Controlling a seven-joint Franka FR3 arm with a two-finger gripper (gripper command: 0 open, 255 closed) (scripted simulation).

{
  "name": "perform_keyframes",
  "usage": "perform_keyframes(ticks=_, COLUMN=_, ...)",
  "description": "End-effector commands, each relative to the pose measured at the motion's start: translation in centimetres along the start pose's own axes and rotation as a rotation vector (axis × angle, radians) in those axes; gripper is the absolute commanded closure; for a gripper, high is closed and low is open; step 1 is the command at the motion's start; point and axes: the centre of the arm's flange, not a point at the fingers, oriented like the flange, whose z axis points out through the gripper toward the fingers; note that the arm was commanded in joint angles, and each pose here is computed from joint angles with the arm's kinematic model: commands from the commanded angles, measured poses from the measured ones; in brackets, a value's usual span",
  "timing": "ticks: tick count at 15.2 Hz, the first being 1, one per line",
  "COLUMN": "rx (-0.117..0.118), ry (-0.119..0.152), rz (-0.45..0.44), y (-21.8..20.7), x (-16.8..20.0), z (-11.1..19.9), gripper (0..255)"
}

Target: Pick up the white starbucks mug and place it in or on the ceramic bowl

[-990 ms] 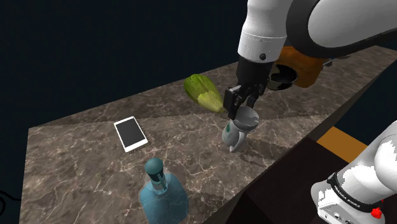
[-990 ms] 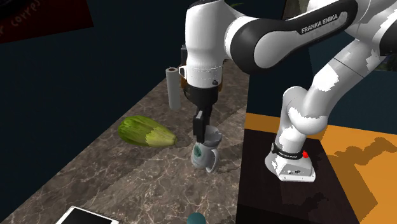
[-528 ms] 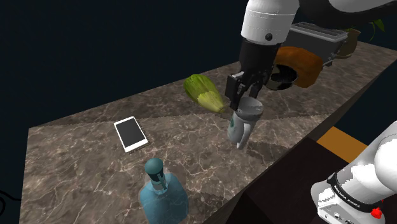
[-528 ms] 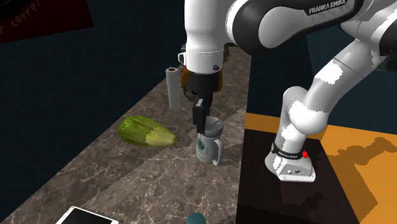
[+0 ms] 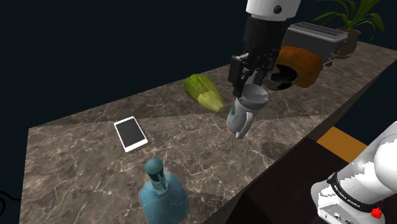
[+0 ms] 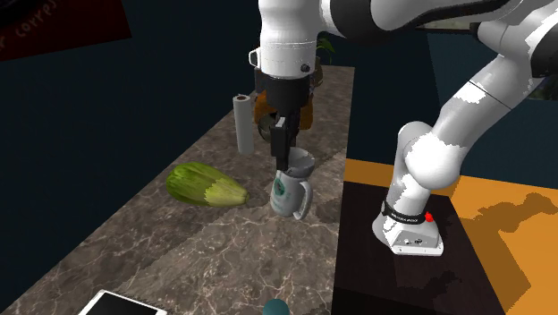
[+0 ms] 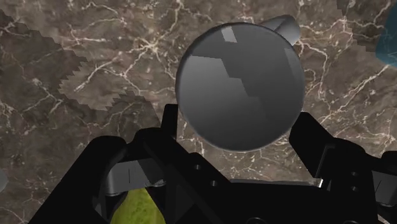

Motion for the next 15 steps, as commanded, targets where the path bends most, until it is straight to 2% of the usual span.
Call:
perform_keyframes(ticks=1, rx=0.0, ry=0.001, rz=0.0, y=0.0, x=0.1, z=-1.2, gripper=255)
perform_keyframes(ticks=15, rx=0.0, ry=0.001, rz=0.0, y=-0.2, x=0.0, z=-8.2, gripper=255)
